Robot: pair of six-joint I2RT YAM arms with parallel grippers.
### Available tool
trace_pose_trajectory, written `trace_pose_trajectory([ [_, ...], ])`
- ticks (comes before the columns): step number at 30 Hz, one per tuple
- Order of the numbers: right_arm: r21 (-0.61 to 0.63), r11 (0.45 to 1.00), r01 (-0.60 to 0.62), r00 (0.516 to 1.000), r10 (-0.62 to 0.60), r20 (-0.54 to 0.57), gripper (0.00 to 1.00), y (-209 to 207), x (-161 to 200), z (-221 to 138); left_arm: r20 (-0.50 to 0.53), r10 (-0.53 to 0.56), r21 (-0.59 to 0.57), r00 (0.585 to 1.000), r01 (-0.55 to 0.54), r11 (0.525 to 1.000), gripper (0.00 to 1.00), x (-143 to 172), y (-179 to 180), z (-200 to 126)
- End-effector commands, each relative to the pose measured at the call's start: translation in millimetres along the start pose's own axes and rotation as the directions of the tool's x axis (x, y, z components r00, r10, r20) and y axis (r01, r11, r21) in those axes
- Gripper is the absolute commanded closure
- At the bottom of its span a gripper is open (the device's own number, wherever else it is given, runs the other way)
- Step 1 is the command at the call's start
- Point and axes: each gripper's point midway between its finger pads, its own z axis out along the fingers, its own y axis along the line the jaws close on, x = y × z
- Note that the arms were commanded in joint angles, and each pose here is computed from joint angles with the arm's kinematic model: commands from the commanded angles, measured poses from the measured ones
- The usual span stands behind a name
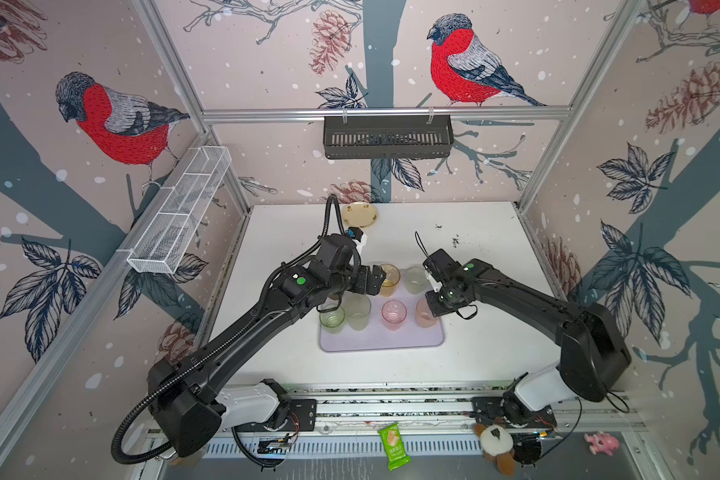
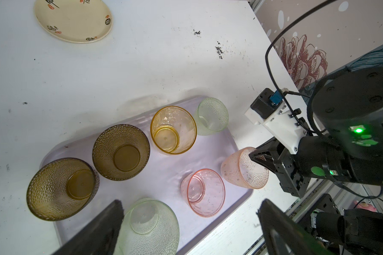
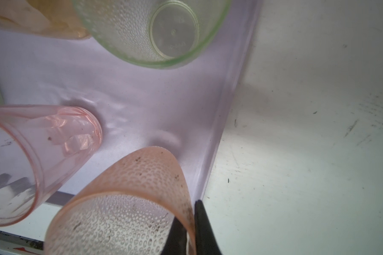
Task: Place the glasses into the tray
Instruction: Place the glass on the tray.
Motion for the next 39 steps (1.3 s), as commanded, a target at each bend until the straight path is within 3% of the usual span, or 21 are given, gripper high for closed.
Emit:
trace_pose_trajectory([
  [1,-0.007,0.999,-0.031,0.999,0.031,0.006,0.97,1.5,-2.1,4.2,0.003,-0.010,-0.011,1.000,0.010,1.000,0.04,-0.1,2.7,-1.2],
  [39,0.026,0.998,-0.064,0.998,0.064,-0.019,0.88,-2.2,-3.0,14.3,0.000,0.003,-0.011,1.000,-0.003,1.000,0.04,-2.3,1.7,1.4],
])
